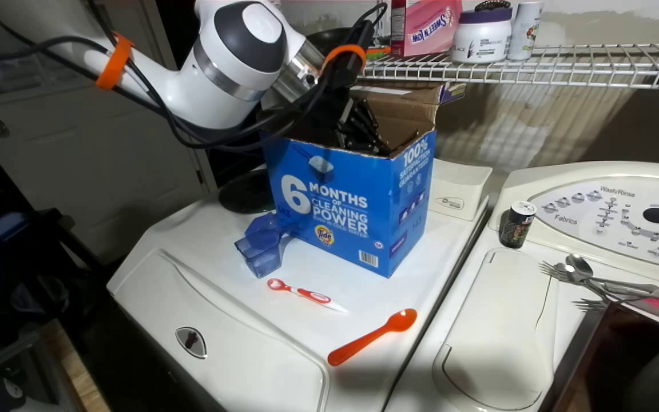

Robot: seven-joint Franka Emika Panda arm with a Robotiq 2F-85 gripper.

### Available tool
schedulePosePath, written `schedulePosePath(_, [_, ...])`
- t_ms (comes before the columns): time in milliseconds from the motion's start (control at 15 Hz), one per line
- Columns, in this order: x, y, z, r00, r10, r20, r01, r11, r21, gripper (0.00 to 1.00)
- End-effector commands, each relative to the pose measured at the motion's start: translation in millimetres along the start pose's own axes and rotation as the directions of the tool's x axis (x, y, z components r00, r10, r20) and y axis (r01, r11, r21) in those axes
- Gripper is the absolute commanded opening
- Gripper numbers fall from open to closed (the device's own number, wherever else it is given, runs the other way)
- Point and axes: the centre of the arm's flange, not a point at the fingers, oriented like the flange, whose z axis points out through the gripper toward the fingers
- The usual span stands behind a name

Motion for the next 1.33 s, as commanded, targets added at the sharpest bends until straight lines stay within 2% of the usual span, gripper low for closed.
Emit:
schedulePosePath(0, [5.3, 9.8, 13.3, 0.998, -0.060, 0.020, 0.059, 0.997, 0.046, 0.02])
schedulePosePath(1267, [46.6, 8.3, 36.8, 0.992, -0.124, -0.025, 0.126, 0.985, 0.121, 0.02])
